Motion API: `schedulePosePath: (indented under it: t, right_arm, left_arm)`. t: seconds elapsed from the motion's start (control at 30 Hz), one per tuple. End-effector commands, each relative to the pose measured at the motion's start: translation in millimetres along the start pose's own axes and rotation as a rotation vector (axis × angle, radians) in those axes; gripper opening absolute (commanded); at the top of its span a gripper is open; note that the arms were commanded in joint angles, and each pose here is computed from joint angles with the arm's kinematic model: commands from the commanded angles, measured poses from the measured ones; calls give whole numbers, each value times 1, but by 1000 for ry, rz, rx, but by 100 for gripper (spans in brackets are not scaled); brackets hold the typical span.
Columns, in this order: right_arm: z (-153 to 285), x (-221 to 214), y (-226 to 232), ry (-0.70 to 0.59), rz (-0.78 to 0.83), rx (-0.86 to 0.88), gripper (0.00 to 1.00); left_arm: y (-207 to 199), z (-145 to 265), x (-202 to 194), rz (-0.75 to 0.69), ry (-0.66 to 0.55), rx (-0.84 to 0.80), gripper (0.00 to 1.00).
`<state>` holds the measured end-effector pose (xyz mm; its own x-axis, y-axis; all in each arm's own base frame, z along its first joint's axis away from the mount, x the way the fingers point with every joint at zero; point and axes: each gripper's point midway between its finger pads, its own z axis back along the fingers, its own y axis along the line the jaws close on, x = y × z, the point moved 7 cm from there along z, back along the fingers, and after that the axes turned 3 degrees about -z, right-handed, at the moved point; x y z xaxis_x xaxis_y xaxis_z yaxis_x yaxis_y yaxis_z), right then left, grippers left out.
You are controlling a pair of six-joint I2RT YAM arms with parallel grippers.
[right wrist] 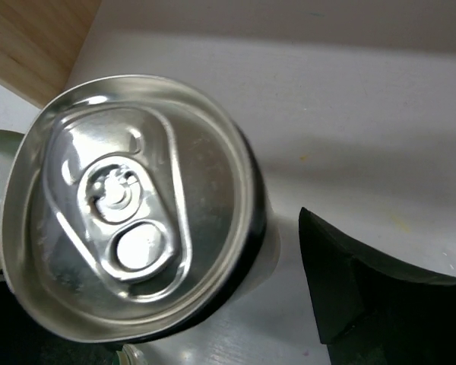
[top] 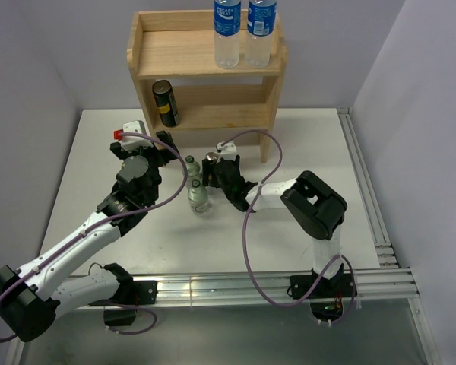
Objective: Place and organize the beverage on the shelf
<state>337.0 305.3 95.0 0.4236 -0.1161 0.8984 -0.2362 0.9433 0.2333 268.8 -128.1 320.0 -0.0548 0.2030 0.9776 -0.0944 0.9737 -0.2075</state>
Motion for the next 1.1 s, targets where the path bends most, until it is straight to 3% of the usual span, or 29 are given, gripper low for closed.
schedulePosePath:
  t: [0.0,0.17,0.23,0.4,0.57,0.8,1.07]
  right_arm:
    - [-5,-1,-1,-44,-34,3,83]
    - [-7,-3,-1,-34,-30,5,40]
    - [-7,-3,0,-30,-30,7,33]
    - [1,1,-2,-34,-17,-9,30]
    - [28,34,3,-82,4,-28,24]
    - [72,91,20,-137,37,-11,0]
    - [106,159,48,-236,27,46,0]
  left_arm:
    - [-3,0,3,16,-25,-8,99]
    - [-1,1,5,19,-28,-4,99]
    - [-1,2,5,20,-28,-4,99]
    - [0,4,7,25,-34,-3,99]
    - [0,3,7,22,-33,2,99]
    - [2,6,12,41,-40,-1,99]
    - [6,10,19,57,-29,19,99]
